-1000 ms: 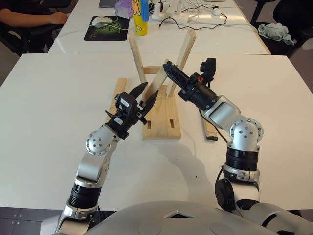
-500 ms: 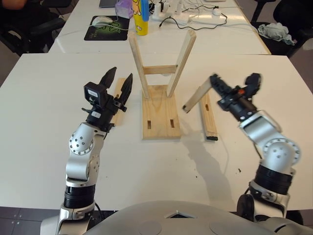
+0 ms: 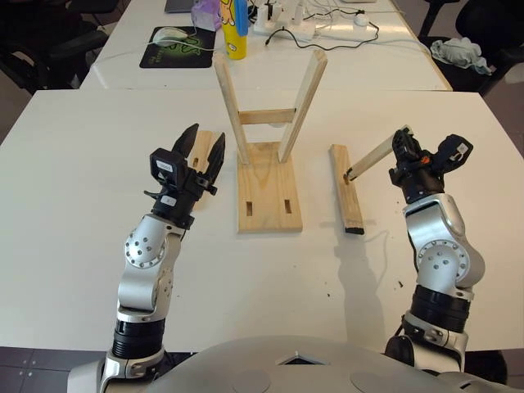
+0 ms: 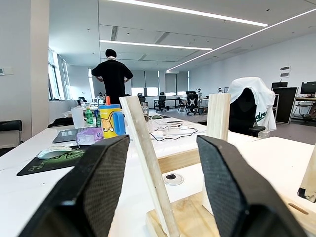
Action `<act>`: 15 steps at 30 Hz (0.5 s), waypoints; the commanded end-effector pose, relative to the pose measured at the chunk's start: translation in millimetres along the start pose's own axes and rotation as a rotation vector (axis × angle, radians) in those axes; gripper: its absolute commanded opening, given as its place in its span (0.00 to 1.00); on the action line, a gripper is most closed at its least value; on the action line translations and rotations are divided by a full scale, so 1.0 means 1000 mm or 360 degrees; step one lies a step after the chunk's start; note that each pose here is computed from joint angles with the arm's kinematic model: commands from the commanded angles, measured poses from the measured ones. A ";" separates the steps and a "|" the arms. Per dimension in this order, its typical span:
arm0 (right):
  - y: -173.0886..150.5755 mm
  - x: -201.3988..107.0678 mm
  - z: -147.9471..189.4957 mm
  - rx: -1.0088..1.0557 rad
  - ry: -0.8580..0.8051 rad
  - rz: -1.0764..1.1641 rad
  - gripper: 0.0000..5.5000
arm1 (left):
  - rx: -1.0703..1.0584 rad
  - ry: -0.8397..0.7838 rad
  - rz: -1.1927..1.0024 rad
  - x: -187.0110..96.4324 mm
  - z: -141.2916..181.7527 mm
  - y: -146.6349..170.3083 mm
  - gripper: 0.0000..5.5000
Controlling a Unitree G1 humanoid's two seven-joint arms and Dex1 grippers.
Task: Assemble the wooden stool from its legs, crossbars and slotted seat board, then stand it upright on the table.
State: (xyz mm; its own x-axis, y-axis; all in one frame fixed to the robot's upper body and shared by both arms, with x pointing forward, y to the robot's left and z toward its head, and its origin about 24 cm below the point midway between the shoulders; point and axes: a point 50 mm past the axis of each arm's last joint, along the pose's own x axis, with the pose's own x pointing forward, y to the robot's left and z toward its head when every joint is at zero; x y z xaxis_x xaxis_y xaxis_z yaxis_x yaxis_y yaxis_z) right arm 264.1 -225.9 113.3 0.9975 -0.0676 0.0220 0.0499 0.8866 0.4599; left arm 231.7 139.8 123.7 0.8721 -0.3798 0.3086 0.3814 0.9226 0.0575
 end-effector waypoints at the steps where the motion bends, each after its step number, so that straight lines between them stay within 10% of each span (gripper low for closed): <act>1: 0.002 0.002 -0.006 0.0018 -0.0038 -0.0007 0.08 | 0.0010 0.0024 -0.0026 0.003 -0.001 0.001 0.46; 15: -0.007 -0.001 -0.019 0.0048 -0.0023 -0.0097 0.08 | -0.0006 0.0044 -0.0087 0.006 -0.005 -0.006 0.46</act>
State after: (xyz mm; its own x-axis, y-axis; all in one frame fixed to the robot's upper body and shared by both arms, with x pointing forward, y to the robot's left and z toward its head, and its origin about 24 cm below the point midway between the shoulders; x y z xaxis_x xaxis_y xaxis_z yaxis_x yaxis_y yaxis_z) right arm 262.7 -223.4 94.4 0.9920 -0.1260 0.0048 0.1077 0.8664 0.4876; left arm 235.1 133.1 124.1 0.8552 -0.4207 0.3026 0.4216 0.9044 0.0660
